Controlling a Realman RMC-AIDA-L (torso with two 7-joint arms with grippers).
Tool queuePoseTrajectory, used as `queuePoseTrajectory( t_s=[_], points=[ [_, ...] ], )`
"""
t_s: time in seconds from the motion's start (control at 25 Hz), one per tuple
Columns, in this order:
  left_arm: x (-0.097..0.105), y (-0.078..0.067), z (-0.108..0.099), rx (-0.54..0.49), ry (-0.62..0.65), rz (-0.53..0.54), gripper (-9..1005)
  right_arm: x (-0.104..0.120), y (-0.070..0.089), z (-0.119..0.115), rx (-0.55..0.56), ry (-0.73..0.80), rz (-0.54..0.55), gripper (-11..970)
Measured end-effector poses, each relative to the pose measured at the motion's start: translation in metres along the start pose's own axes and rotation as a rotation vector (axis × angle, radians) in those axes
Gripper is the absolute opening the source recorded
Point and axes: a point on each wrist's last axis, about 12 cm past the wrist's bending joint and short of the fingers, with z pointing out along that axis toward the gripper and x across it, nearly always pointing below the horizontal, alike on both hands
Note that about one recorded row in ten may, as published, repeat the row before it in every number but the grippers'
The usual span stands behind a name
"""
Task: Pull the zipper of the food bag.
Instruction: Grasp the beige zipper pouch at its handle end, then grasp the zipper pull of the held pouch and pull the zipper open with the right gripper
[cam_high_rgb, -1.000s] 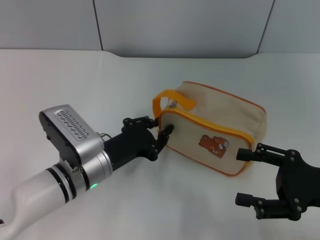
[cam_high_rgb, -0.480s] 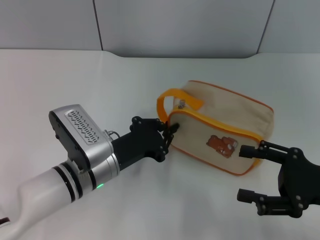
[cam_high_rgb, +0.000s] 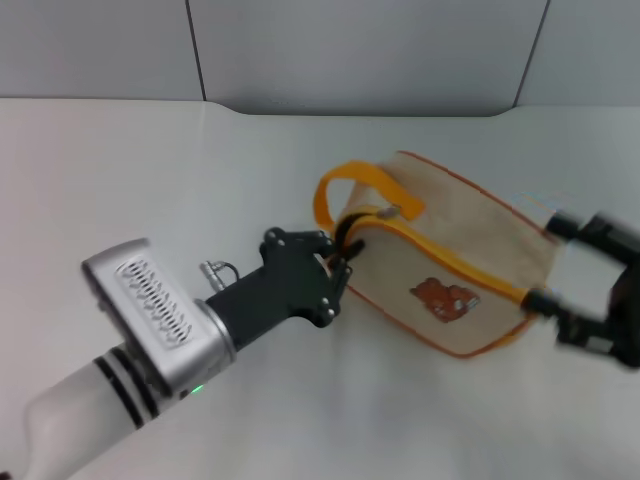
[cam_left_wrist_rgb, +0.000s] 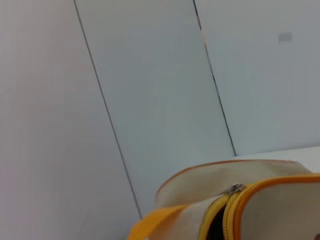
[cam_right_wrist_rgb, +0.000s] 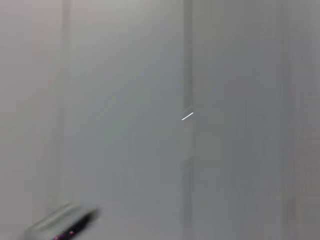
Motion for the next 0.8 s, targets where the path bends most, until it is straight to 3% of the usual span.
queuePoseTrajectory(
  t_s=[0.08, 0.2, 0.28, 0.32, 0.44, 0.48, 0.52, 0.64, 0.68, 0.8],
  points=[
    [-0.005, 0.001, -0.011, -0.042, -0.075, 0.093, 50, 0.001, -0.001, -0.008, 0.180, -0.095, -0.057, 845],
    [-0.009, 0.002, -0.017, -0.064, -0.126, 0.177, 50, 0.005, 0.001, -0.009, 0.273, -0.143, -0.120, 846],
    [-0.012, 0.006, -0.022, -0.083, -0.160, 0.262, 50, 0.017, 0.010, -0.001, 0.388, -0.188, -0.247, 846],
    [-0.012, 0.006, -0.022, -0.083, -0.160, 0.262, 50, 0.017, 0.010, -0.001, 0.388, -0.188, -0.247, 846],
    [-0.013, 0.009, -0.023, -0.086, -0.173, 0.306, 51, 0.032, 0.022, 0.014, 0.449, -0.155, -0.384, 845],
    [-0.014, 0.010, -0.021, -0.084, -0.179, 0.311, 51, 0.039, 0.029, 0.023, 0.470, -0.123, -0.480, 845],
    [-0.014, 0.010, -0.021, -0.084, -0.179, 0.311, 51, 0.039, 0.029, 0.023, 0.470, -0.123, -0.480, 845],
    [-0.015, 0.010, -0.020, -0.082, -0.181, 0.315, 51, 0.046, 0.042, 0.035, 0.502, -0.084, -0.647, 845],
    [-0.015, 0.010, -0.020, -0.082, -0.182, 0.315, 51, 0.049, 0.050, 0.042, 0.522, -0.059, -0.764, 845],
    [-0.015, 0.010, -0.019, -0.082, -0.184, 0.314, 51, 0.050, 0.055, 0.046, 0.535, -0.037, -0.851, 846]
  ],
)
